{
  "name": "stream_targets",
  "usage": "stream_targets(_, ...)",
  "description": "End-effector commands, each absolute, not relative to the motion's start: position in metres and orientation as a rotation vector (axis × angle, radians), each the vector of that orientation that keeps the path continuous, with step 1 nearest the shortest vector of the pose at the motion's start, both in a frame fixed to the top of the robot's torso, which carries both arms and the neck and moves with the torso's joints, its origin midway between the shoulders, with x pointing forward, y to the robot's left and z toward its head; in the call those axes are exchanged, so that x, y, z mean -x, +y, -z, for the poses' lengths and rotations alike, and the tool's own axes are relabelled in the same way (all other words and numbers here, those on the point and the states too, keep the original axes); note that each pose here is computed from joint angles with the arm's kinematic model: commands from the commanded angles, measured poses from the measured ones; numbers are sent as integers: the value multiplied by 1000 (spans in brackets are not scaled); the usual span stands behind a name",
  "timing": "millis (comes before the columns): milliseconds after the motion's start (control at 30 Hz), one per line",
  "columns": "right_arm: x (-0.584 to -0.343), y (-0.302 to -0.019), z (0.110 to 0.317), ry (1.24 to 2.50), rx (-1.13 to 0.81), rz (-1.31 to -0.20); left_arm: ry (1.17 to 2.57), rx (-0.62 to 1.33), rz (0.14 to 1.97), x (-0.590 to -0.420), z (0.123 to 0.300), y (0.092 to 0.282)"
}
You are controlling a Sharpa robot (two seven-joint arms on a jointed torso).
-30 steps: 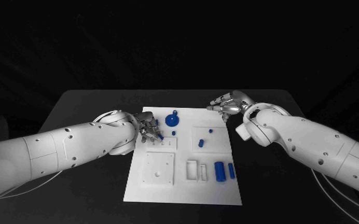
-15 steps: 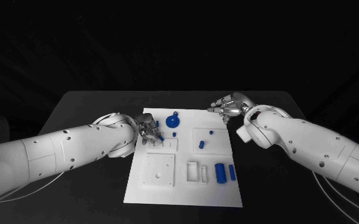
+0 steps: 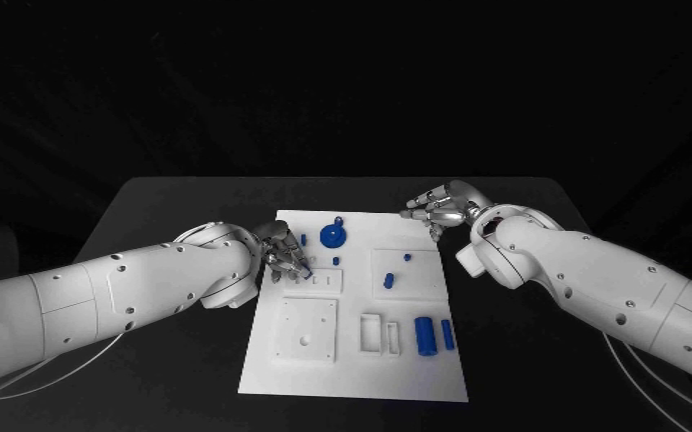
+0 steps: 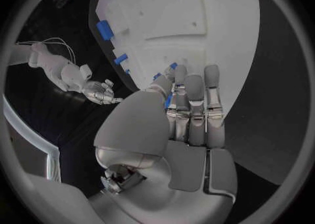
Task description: Assemble the parts on the task board
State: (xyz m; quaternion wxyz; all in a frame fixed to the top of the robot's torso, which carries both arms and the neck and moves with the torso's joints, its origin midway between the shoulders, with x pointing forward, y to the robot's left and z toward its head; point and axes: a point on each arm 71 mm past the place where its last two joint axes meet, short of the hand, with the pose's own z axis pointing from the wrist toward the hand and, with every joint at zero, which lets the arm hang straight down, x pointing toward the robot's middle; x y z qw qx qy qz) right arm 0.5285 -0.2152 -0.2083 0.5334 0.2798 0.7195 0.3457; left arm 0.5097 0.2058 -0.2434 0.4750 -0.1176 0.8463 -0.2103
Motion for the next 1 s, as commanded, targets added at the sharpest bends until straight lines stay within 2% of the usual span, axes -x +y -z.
stream_targets(33,-528,-214,209,1724,-649,-835,2103,332,545,-507,245,206)
stream_targets(367,-528,-214,209,1725,-648,-836,2124,412,586,-505,243,209)
stream_targets(1000,-528,-214,208,1723,-645,-838,2079,567,668,-508,234,216)
